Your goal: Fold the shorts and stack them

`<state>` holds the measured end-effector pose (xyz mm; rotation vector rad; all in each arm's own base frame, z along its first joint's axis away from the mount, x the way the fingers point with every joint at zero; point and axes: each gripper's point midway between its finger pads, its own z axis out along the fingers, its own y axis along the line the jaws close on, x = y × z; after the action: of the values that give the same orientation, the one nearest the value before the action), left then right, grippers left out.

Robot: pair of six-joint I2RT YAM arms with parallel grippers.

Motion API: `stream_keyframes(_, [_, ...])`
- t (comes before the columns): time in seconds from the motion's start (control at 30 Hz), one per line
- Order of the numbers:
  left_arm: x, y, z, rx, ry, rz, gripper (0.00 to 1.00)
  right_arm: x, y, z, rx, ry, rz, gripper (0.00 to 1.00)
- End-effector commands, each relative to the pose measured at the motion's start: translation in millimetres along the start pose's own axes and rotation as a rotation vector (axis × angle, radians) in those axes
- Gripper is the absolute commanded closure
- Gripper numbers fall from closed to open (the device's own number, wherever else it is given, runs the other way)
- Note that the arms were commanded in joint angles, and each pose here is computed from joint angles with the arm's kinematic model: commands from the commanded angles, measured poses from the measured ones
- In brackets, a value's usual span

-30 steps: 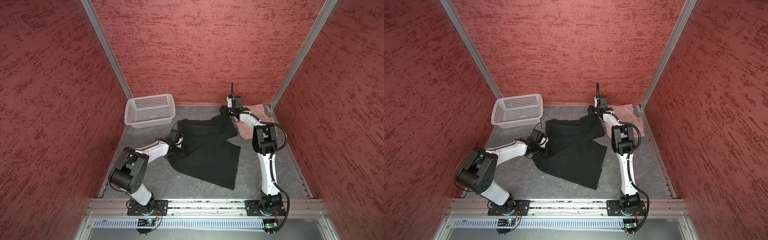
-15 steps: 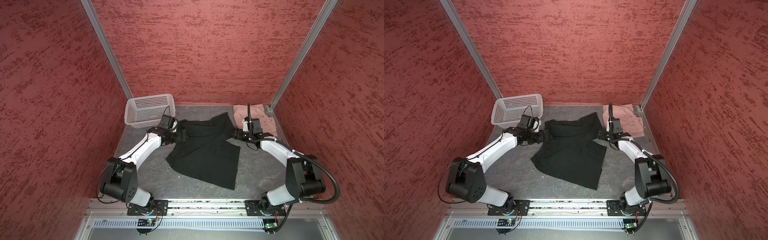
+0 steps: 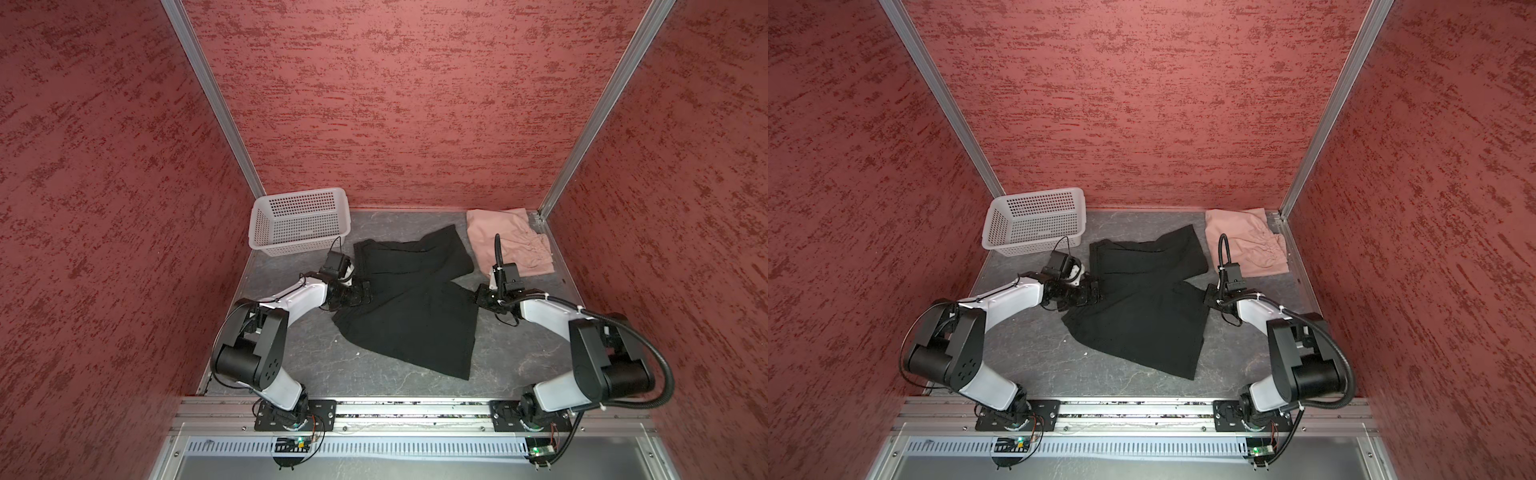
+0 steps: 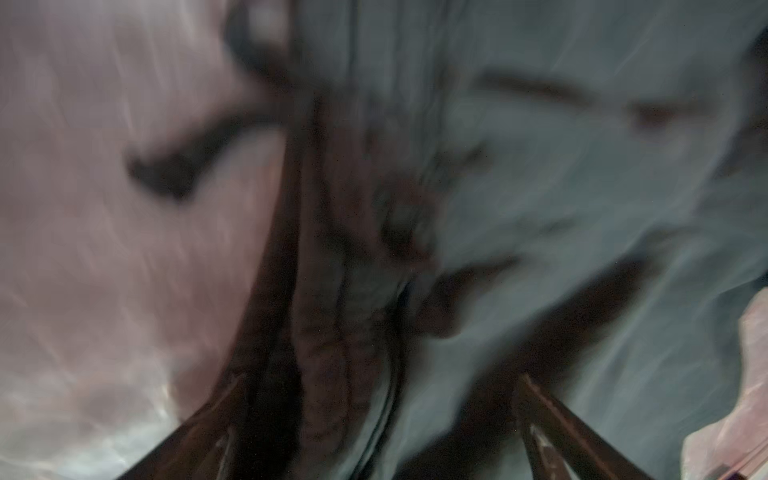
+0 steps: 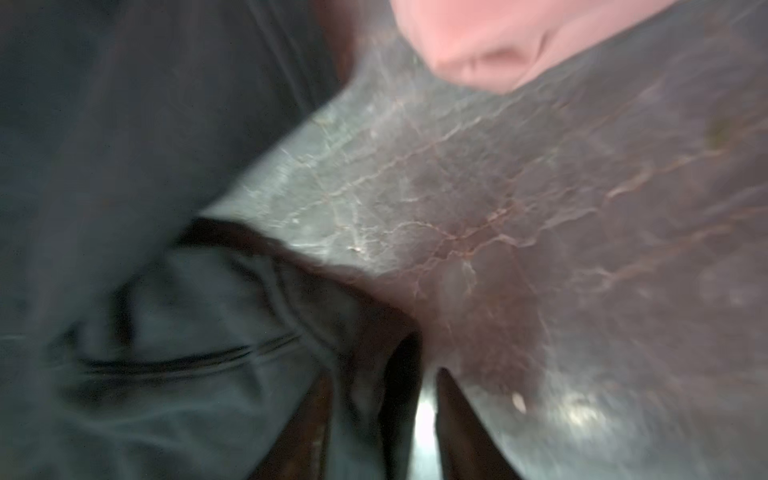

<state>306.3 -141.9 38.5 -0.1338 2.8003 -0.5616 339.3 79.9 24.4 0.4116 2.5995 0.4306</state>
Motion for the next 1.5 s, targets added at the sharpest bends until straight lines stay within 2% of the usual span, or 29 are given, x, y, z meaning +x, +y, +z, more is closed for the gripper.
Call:
stream_keyframes(0.0, [9,-9,-6,0.041,-0.024,-0.029,0.01,-20,13,7,-0.038,-0.040,-0.016,0.71])
stream_keyframes(0.17, [28,-15,-12,0.072,-0.015,-0.051,0.01,-39,20,19,-0.029,-0.049,-0.047,0.99])
stream_keyframes(0.3, [34,-15,-27,0.050,-0.026,-0.048,0.01,-62,17,14,0.059,-0.060,-0.083,1.00])
stream_keyframes(0.33, [30,-12,-34,0.031,-0.043,-0.049,0.01,-64,15,9,0.081,-0.062,-0.086,0.95])
stream_keyframes(0.37, [24,-6,-43,0.006,-0.067,-0.048,0.01,-65,13,1,0.098,-0.069,-0.089,0.84])
stream_keyframes(0.43, [3,1,-61,-0.001,-0.124,-0.049,0.01,-64,8,-14,0.122,-0.088,-0.090,0.74])
stream_keyframes(0.5, [-25,4,-75,0.015,-0.190,-0.047,0.01,-64,6,-31,0.136,-0.115,-0.088,0.53])
stream_keyframes(0.6, [-70,10,-82,-0.019,-0.278,-0.002,0.01,-73,13,-50,0.112,-0.166,-0.091,0.43])
stream_keyframes(0.67, [-97,12,-75,-0.067,-0.303,0.041,0.01,-80,25,-55,0.057,-0.196,-0.109,0.40])
stream_keyframes(0.73, [-118,6,-64,-0.049,-0.314,0.064,0.01,-91,39,-54,-0.010,-0.236,-0.124,0.37])
stream_keyframes(0.87, [-147,-3,-34,0.008,-0.303,0.065,0.01,-121,61,-36,-0.065,-0.270,-0.184,0.36])
stream_keyframes(0.93, [-153,-2,-18,0.013,-0.278,0.061,0.05,-138,70,-24,-0.085,-0.279,-0.218,0.34])
stream_keyframes(1.0, [-157,0,-6,0.006,-0.258,0.054,0.15,-153,73,-10,-0.087,-0.280,-0.240,0.33])
stream_keyframes(1.03, [-157,-1,0,0.013,-0.250,0.054,0.26,-159,72,-1,-0.083,-0.275,-0.242,0.33])
stream_keyframes(1.07, [-157,-1,5,0.016,-0.244,0.055,0.33,-165,70,7,-0.076,-0.268,-0.240,0.33])
stream_keyframes(1.17, [-157,3,18,0.007,-0.234,0.045,0.35,-169,69,32,-0.085,-0.233,-0.238,0.35])
stream_keyframes(1.33, [-155,15,35,-0.031,-0.203,0.036,0.34,-151,70,61,-0.144,-0.152,-0.212,0.37])
stream_keyframes(1.4, [-157,15,39,-0.029,-0.198,0.042,0.34,-146,70,63,-0.164,-0.145,-0.203,0.40])
stream_keyframes(1.43, [-158,14,41,-0.026,-0.195,0.049,0.37,-144,73,62,-0.179,-0.145,-0.200,0.45])
stream_keyframes(1.47, [-161,14,42,-0.025,-0.198,0.054,0.41,-141,77,60,-0.209,-0.138,-0.198,0.58])
